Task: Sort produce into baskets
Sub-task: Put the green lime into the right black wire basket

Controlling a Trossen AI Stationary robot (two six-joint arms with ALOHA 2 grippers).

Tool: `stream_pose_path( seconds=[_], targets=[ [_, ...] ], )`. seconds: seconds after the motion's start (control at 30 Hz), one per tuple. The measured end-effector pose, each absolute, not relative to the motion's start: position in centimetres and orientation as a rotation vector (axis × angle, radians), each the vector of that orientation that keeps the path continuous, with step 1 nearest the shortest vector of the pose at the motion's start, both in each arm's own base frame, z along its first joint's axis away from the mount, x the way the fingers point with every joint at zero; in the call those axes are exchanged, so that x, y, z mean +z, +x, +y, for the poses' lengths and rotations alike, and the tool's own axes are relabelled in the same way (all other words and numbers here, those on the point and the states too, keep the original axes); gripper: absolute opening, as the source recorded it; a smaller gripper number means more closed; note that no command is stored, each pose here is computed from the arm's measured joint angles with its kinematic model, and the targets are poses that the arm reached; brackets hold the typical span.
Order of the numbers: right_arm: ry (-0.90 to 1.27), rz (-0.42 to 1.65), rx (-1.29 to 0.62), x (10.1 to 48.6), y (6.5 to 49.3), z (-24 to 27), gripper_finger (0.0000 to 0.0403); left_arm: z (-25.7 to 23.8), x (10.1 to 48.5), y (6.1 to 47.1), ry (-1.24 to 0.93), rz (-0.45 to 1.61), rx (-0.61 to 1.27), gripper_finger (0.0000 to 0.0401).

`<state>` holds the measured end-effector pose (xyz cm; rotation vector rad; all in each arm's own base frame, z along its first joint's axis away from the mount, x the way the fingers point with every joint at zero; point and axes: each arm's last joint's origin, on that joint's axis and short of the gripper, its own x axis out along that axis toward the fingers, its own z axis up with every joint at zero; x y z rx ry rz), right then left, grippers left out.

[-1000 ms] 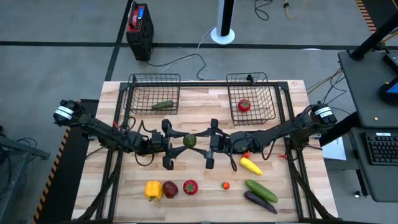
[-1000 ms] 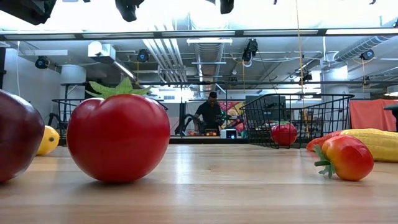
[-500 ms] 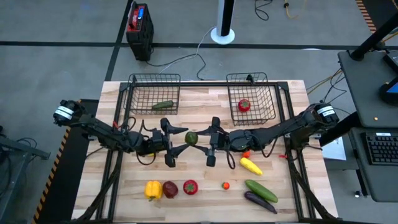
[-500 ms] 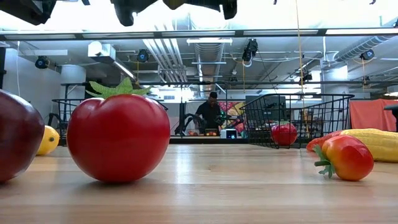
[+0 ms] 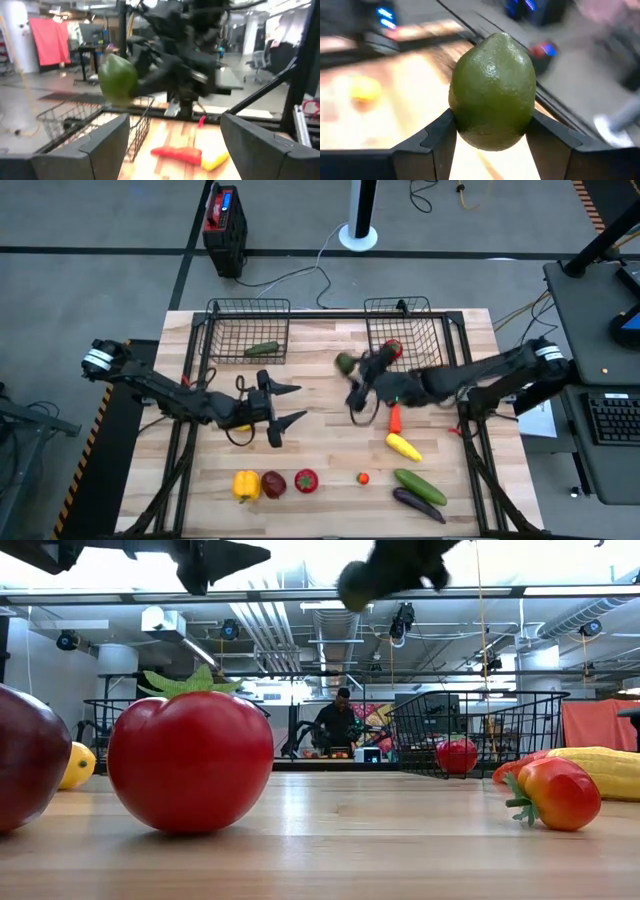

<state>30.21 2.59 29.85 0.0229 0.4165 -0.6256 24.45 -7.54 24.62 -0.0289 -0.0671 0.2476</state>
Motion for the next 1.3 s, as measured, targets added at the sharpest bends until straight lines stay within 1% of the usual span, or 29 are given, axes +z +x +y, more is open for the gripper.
stream_pose_path(
  seconds=[0.13,0.23,0.47,0.6,0.87,1.17,1.3],
  targets=[
    [0.179,0.538,-0.81,31.0,27.8,-1.5,0.0201,-7.5,24.5,24.4,-0.048,-0.059,0.247,0.0293],
    [0.26,0.66,-0.906,31.2,26.5,-4.5,0.0201,-7.5,24.5,24.5,-0.05,-0.059,0.248,0.0293],
    [0.425,0.926,-1.005,30.3,24.3,-11.0,0.0201,-7.5,24.5,24.5,-0.051,-0.06,0.253,0.0293],
    [0.512,1.033,-1.03,29.2,23.2,-14.0,0.0201,-7.5,24.5,24.5,-0.051,-0.06,0.254,0.0293],
    [0.609,1.159,-1.08,27.3,21.8,-17.2,0.0201,-7.5,24.4,24.5,-0.048,-0.053,0.254,0.0293],
    [0.646,1.254,-1.121,25.6,21.3,-19.2,0.0201,-7.5,24.1,24.5,-0.044,-0.02,0.258,0.0293],
    [0.652,1.303,-1.129,24.5,21.1,-20.3,0.0201,-7.4,24.0,24.4,-0.043,-0.017,0.29,0.0293]
  ],
)
